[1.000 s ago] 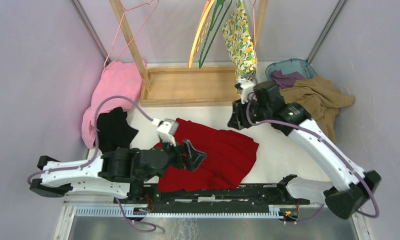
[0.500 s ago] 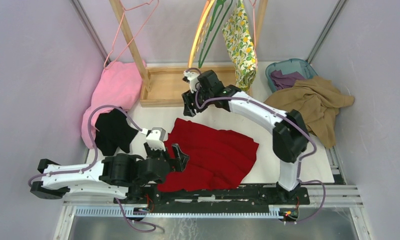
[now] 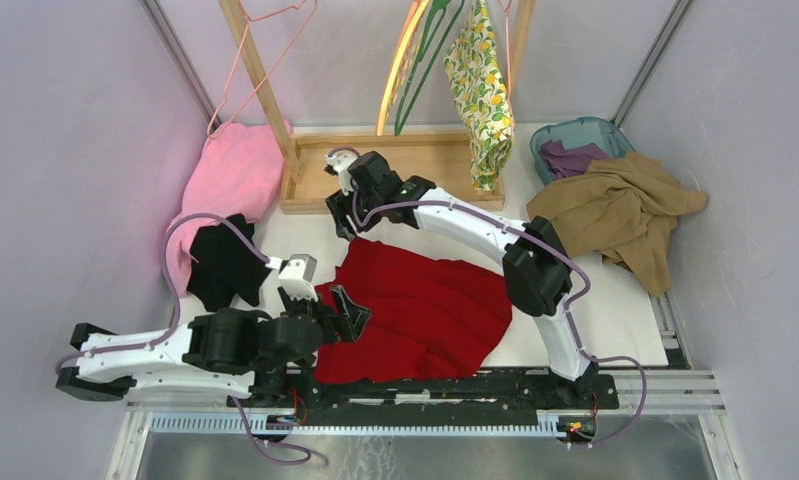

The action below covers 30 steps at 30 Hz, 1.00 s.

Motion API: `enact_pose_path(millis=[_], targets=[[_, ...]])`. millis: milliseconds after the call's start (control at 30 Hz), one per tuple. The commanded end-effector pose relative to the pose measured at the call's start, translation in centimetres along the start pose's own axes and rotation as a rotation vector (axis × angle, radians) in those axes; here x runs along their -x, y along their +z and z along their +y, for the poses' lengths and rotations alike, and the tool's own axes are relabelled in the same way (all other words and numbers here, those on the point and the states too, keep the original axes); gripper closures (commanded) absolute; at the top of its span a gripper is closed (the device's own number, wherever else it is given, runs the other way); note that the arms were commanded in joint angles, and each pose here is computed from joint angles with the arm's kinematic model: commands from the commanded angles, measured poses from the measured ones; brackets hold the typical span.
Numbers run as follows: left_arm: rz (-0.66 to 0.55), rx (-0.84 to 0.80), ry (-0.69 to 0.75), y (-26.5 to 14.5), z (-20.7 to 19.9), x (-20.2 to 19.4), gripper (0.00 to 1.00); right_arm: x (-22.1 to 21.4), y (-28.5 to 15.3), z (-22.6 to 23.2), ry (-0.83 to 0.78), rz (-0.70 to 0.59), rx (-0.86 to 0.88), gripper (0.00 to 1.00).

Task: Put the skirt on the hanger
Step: Flatten out the skirt at the center of the board.

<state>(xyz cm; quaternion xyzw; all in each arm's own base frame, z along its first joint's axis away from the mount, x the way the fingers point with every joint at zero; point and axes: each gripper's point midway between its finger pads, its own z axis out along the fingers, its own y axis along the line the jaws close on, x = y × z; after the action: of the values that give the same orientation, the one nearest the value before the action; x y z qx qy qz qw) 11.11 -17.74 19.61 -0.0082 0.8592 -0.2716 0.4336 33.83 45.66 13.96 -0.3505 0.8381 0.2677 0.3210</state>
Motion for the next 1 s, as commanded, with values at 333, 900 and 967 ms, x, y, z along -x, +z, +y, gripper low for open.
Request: enact_pose_path(millis=[333,900,967], targets=[[-0.039,-0.013,-0.065,-0.3,0.6,0.7,0.01,-2.9,-0.8,-2.6,-0.127,0.175,-0.405,0.36],[-0.03,-0.014,-0.046,0.2,0.2,0.2,0.01,-5.0,-11.6,-3.4,-0.147,0.187,-0.557,0.99],[-0.025,0.003,-0.022,0.6,-0.1,-0.1,0.01,-5.1,-14.4,-3.6,-0.125,0.136,-0.583,0.99]])
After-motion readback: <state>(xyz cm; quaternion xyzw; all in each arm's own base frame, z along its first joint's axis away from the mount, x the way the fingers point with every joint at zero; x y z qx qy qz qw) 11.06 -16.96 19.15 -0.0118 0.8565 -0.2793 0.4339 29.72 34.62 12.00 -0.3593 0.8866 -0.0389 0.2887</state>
